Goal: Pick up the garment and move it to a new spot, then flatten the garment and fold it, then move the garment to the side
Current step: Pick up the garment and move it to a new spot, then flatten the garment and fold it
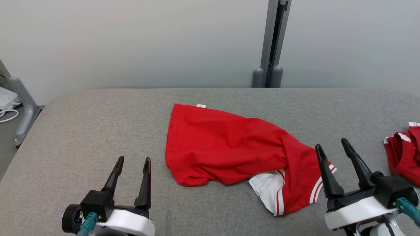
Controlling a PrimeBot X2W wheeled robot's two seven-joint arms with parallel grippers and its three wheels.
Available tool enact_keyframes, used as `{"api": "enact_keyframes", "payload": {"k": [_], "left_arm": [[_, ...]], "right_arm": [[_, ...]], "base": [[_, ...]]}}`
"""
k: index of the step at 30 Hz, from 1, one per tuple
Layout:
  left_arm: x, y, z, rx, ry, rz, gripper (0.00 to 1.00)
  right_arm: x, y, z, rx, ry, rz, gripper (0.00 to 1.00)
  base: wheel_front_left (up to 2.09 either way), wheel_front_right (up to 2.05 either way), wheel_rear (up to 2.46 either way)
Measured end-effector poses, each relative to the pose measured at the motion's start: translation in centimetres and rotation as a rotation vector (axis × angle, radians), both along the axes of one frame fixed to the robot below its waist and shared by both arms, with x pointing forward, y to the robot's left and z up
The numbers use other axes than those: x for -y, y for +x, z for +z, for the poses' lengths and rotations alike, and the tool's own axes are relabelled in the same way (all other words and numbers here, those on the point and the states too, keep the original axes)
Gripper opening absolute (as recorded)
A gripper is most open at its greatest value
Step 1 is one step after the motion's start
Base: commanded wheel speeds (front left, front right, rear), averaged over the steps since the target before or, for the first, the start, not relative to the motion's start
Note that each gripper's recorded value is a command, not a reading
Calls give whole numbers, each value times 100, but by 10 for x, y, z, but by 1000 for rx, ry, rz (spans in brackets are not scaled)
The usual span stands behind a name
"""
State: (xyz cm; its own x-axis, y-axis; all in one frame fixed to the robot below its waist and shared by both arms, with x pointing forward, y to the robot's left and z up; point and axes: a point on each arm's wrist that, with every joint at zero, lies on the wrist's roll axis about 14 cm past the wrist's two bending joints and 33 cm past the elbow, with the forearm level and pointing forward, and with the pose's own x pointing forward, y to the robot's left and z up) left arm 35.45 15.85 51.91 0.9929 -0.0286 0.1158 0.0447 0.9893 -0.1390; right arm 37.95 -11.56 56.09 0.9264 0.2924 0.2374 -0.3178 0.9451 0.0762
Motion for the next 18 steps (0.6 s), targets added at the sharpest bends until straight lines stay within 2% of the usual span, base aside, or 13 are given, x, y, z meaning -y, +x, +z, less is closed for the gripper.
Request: {"api": "enact_keyframes", "payload": {"k": [11,15,18], "left_arm": [[1,-1,3,8,-18,2,100],[3,-1,-1,-5,-24,-2,100],[5,-2,-3,-13,-35,-4,100]], "right_arm": [[-6,0,-6,-19,-2,21,100],[-28,-2,-12,-34,-13,91,100],[-58,-5,-19,-50,-44,194,100]], "base": [[0,0,0],[0,0,0],[0,0,0]]}}
